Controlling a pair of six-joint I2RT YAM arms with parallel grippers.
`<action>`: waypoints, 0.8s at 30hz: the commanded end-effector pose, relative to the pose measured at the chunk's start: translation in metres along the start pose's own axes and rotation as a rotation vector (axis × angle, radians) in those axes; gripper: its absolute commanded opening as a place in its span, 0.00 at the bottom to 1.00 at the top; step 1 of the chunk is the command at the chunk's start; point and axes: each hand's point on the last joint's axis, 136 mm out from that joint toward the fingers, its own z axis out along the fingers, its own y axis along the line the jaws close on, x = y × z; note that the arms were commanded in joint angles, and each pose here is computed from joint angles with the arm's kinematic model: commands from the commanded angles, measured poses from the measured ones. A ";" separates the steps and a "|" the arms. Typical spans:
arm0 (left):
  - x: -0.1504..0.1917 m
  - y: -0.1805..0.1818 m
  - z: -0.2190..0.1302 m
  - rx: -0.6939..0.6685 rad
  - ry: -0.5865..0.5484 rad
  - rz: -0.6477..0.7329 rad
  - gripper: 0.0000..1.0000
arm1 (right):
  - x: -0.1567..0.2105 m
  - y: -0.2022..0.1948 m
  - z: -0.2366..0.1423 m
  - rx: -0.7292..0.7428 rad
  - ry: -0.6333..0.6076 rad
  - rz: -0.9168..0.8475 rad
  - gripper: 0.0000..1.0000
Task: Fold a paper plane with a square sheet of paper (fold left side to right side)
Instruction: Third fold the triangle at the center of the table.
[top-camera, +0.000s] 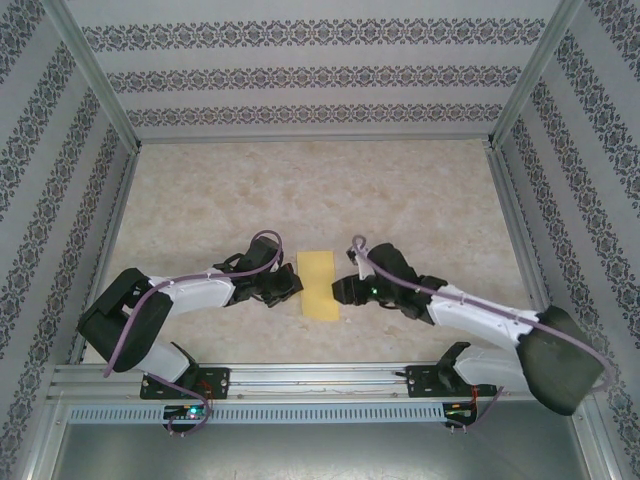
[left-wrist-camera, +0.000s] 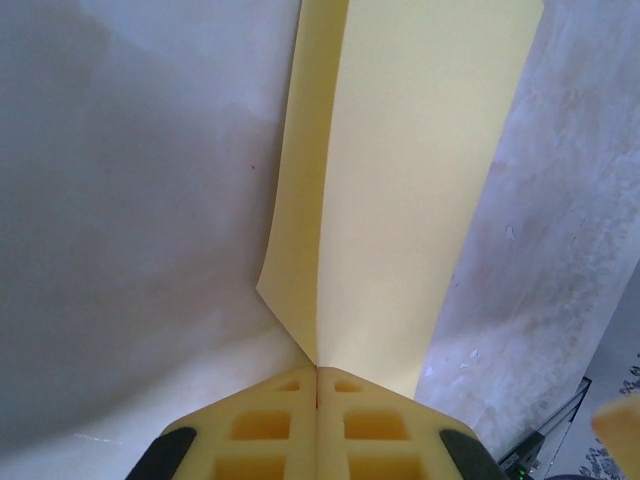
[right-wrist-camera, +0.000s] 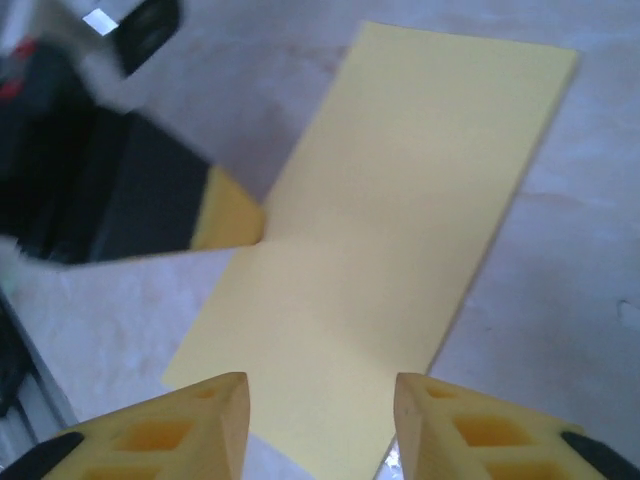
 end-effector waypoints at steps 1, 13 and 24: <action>0.002 -0.015 -0.005 0.038 0.009 -0.027 0.00 | 0.018 -0.001 -0.003 0.122 -0.049 -0.286 0.50; 0.005 -0.018 -0.007 0.037 0.020 -0.031 0.00 | 0.043 0.031 0.022 0.299 -0.050 -0.807 0.75; 0.007 -0.018 -0.006 0.041 0.025 -0.033 0.00 | 0.030 0.045 0.064 0.333 -0.032 -0.842 0.76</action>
